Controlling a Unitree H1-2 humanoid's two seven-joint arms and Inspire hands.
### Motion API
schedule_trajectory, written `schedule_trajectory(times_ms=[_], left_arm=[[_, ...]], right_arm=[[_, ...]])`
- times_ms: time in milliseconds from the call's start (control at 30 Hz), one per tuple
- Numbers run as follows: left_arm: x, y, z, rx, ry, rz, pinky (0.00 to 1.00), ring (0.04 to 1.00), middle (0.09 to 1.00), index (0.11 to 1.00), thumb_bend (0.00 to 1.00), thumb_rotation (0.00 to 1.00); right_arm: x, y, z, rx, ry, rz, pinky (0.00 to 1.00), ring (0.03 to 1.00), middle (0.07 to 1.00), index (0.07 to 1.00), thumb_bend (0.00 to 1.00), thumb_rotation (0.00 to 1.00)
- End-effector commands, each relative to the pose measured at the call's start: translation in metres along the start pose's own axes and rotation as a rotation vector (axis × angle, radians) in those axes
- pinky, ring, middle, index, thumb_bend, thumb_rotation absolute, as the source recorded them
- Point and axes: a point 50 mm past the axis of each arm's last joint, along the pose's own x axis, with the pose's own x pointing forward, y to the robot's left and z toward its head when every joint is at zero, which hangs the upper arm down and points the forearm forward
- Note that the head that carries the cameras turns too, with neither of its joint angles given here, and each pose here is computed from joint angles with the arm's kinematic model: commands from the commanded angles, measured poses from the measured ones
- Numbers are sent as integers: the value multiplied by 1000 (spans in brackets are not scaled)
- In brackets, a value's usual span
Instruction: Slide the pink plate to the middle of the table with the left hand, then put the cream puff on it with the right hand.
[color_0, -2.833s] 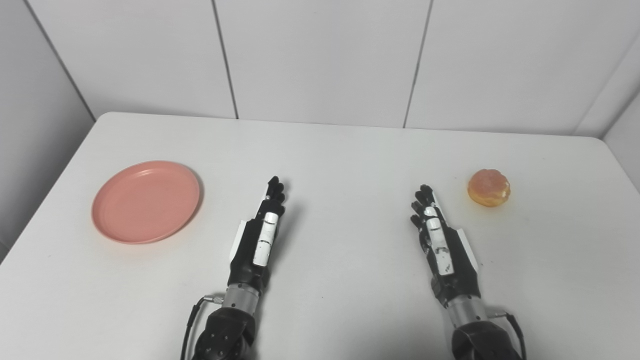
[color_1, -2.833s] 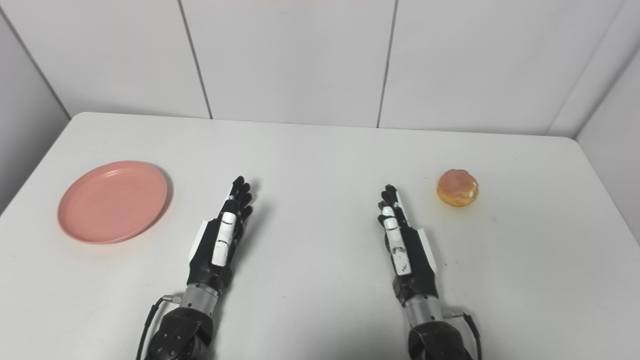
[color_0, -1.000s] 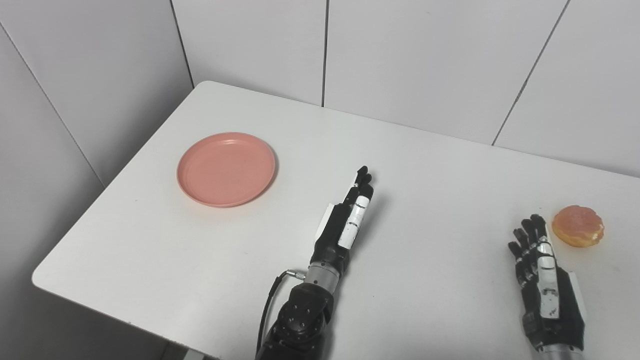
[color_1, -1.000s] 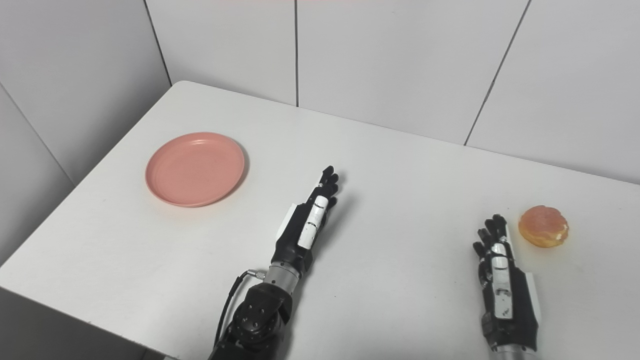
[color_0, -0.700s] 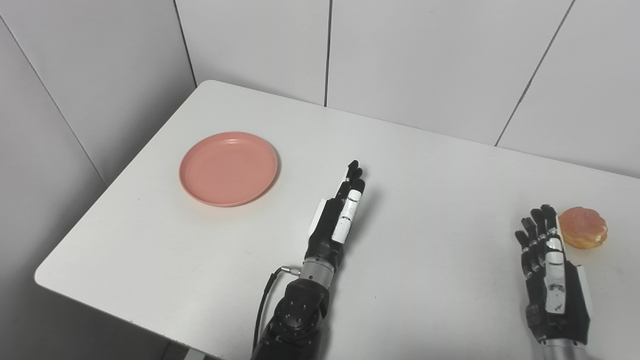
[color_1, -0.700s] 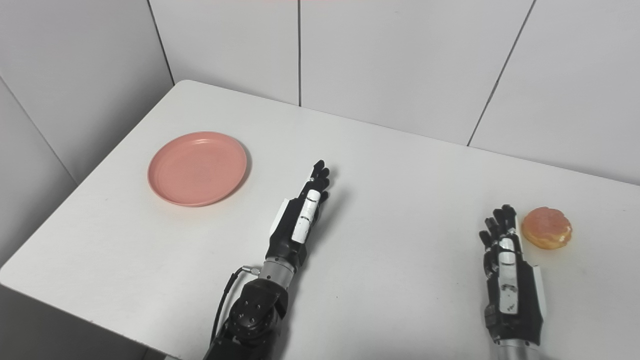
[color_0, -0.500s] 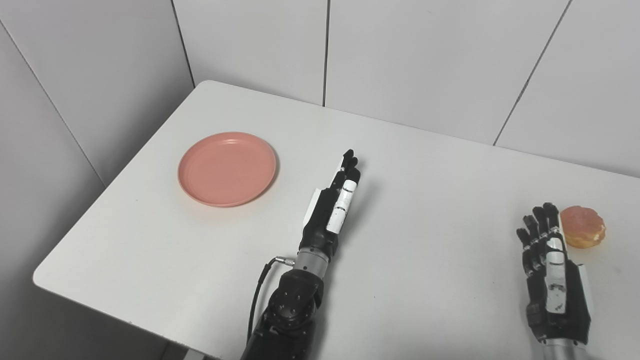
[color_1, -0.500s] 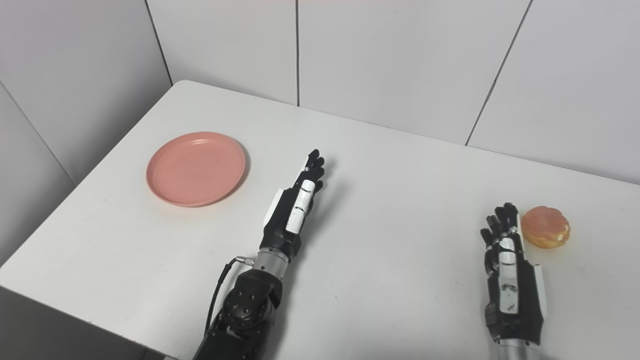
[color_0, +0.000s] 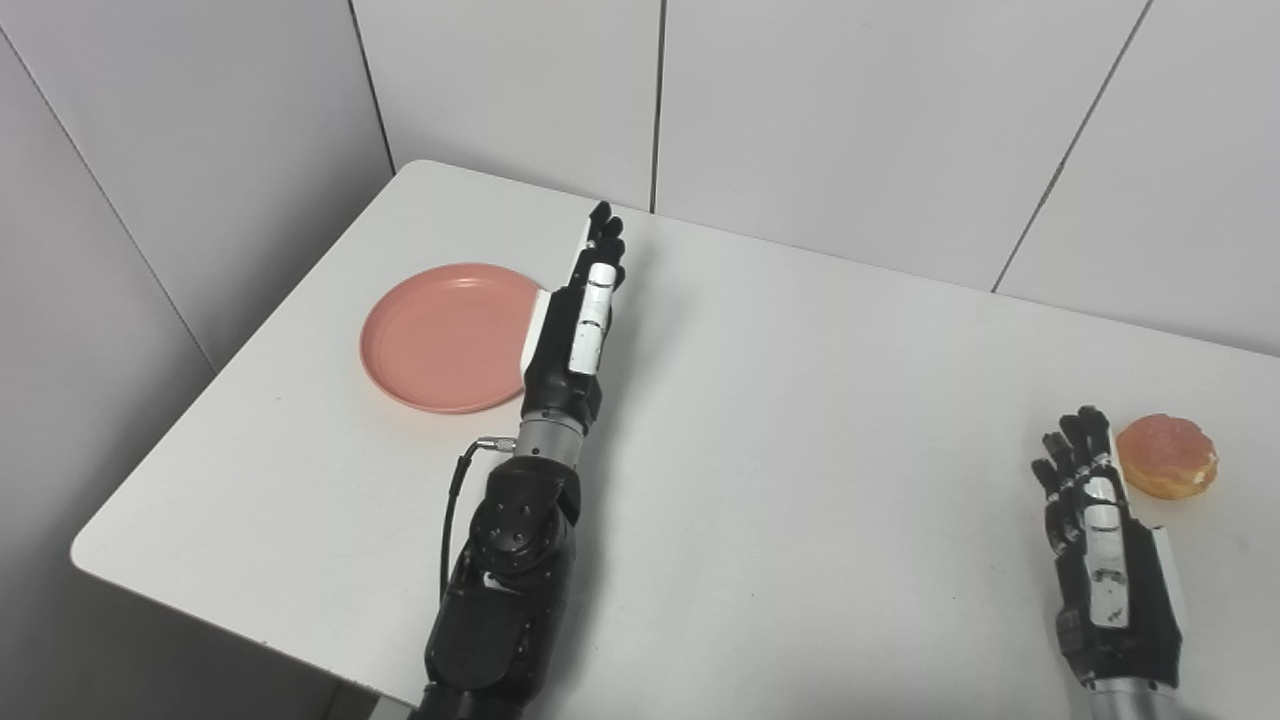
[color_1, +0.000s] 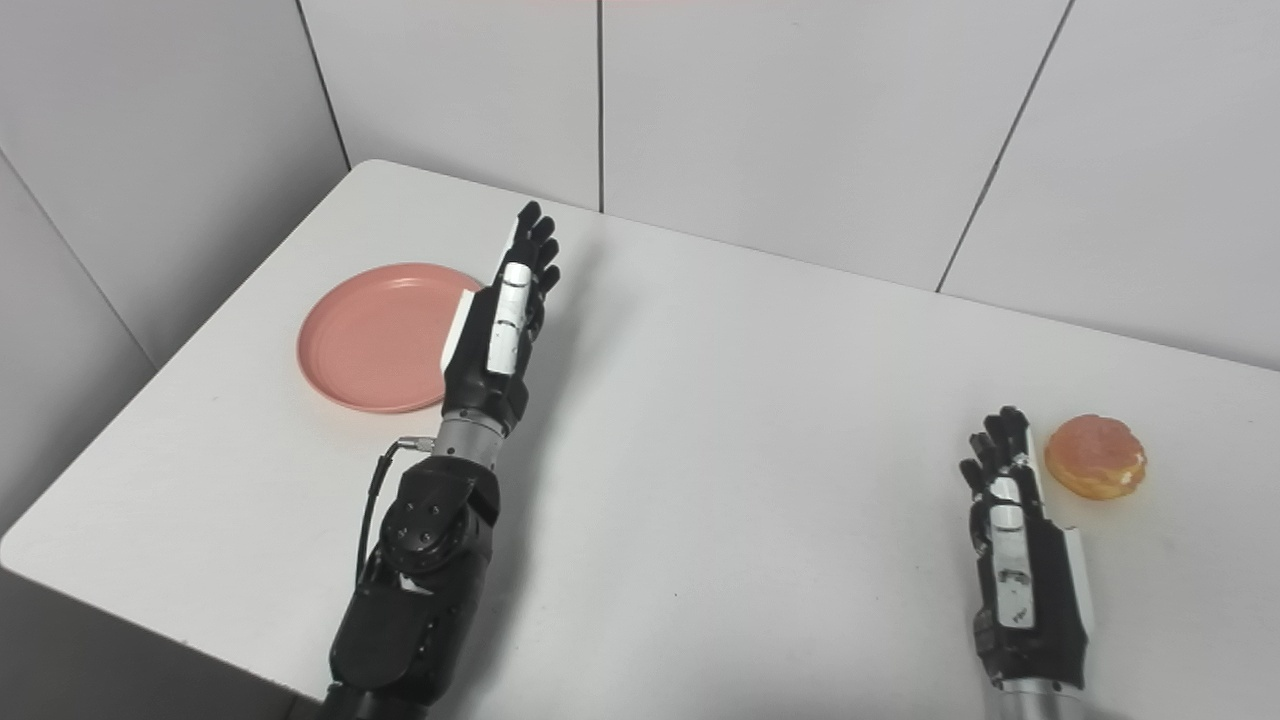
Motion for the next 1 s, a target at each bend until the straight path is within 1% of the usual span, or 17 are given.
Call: schedule_trajectory(times_ms=[0,67,133,200,300,400,433,533,667,833,867,900,933,967], left_arm=[[16,3,19,-5,-82,20,1000,1000,990,969,727,1000],[22,16,21,10,-97,31,1000,1000,997,979,721,1000],[27,28,24,14,-114,62,1000,1000,1000,974,713,1000],[30,37,26,14,-132,103,1000,1000,1000,963,696,1000],[32,46,32,9,-152,156,1000,1000,993,913,675,1000],[34,55,38,10,-193,181,1000,1000,995,901,666,1000],[35,59,41,8,-200,202,1000,1000,994,899,665,1000],[38,71,47,14,-210,243,1000,1000,998,894,719,1000],[40,86,50,19,-219,296,1000,1000,1000,906,722,1000],[42,107,52,96,-240,350,1000,1000,997,900,741,1000],[43,113,52,102,-246,371,1000,1000,996,899,743,1000],[44,118,52,105,-250,386,997,979,968,876,761,1000],[43,123,52,101,-251,405,996,975,963,872,764,1000],[43,126,52,97,-251,417,981,948,928,862,776,1000]], right_arm=[[-1,-1,-1,9,8,9,1000,1000,1000,1000,542,905],[-1,-1,-1,9,11,13,1000,1000,1000,1000,535,902],[-1,-1,0,11,16,15,1000,1000,1000,1000,529,897],[-1,0,0,21,19,15,1000,1000,1000,1000,528,884],[-1,0,0,19,21,18,1000,1000,1000,1000,523,878],[-1,-1,1,18,21,24,1000,1000,1000,1000,513,881],[-1,-1,1,21,24,26,1000,1000,1000,1000,511,881],[0,-1,0,21,28,29,1000,1000,1000,1000,519,894],[1,-2,-1,26,27,31,1000,1000,1000,1000,529,884],[0,-2,0,29,28,36,1000,1000,1000,1000,511,877],[0,-2,1,30,28,36,1000,1000,1000,1000,509,877],[0,-2,1,31,27,36,1000,1000,1000,1000,507,874],[0,-2,1,33,27,36,1000,1000,1000,1000,506,873],[0,-2,1,34,27,37,1000,1000,1000,1000,502,870]])
